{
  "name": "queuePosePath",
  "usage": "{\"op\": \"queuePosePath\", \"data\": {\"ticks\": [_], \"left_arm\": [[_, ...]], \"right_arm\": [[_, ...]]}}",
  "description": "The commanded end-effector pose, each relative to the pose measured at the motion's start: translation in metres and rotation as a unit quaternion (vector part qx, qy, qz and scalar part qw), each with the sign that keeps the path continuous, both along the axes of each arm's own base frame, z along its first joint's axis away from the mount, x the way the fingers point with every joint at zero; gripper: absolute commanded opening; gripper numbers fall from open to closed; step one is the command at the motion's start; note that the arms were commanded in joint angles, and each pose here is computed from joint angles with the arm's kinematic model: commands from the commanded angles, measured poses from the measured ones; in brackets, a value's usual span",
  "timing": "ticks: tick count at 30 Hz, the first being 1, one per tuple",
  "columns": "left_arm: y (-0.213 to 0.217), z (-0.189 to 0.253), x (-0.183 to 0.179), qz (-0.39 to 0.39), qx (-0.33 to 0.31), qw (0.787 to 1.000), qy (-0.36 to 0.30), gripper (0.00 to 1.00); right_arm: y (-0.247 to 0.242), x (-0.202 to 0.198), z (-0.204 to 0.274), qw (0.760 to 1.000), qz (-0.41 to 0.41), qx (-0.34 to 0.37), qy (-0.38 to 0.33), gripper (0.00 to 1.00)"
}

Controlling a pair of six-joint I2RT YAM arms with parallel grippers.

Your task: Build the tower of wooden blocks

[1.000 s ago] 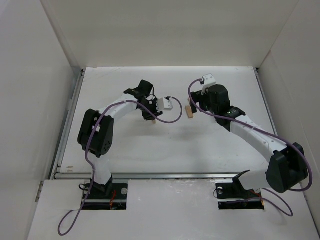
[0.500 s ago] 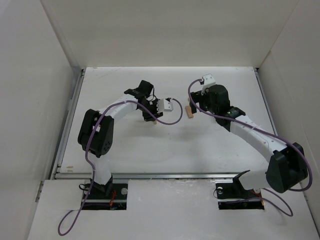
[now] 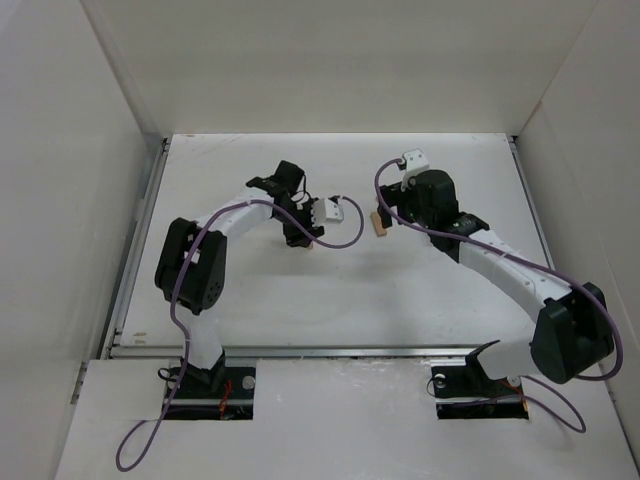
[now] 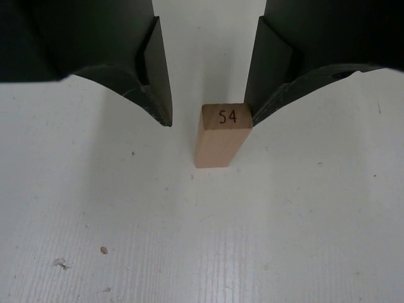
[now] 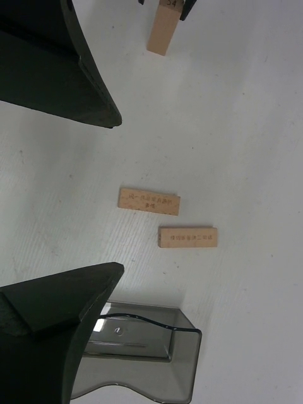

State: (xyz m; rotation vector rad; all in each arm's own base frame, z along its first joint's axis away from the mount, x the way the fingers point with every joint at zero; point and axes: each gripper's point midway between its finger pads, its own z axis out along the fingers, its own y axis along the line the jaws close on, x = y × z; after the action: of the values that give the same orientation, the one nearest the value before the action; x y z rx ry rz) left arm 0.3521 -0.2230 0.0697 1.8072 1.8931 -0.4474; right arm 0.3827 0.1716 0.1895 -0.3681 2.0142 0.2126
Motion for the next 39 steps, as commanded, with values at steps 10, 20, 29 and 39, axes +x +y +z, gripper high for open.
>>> {"op": "queuePosePath", "data": {"ticks": [10,20,29,39], "left_arm": [[0.031,0.050,-0.004,-0.012,-0.011,1.000,0.003,0.54],[0.058,0.104,-0.003,0.001,-0.024,0.999,-0.046,0.54],[0.042,0.150,-0.002,-0.009,-0.090,0.989,-0.114,0.54],[0.035,0.244,0.020,0.109,-0.223,0.933,-0.259,0.65]], "right_arm": [[0.007,0.030,-0.066,0.989,-0.025,-0.061,0.133,0.90],[0.009,0.048,-0.114,0.976,-0.051,-0.093,0.193,0.72],[0.006,0.048,-0.156,0.962,-0.058,-0.123,0.235,0.59],[0.024,0.044,-0.156,0.965,-0.015,-0.105,0.242,0.13]]}}
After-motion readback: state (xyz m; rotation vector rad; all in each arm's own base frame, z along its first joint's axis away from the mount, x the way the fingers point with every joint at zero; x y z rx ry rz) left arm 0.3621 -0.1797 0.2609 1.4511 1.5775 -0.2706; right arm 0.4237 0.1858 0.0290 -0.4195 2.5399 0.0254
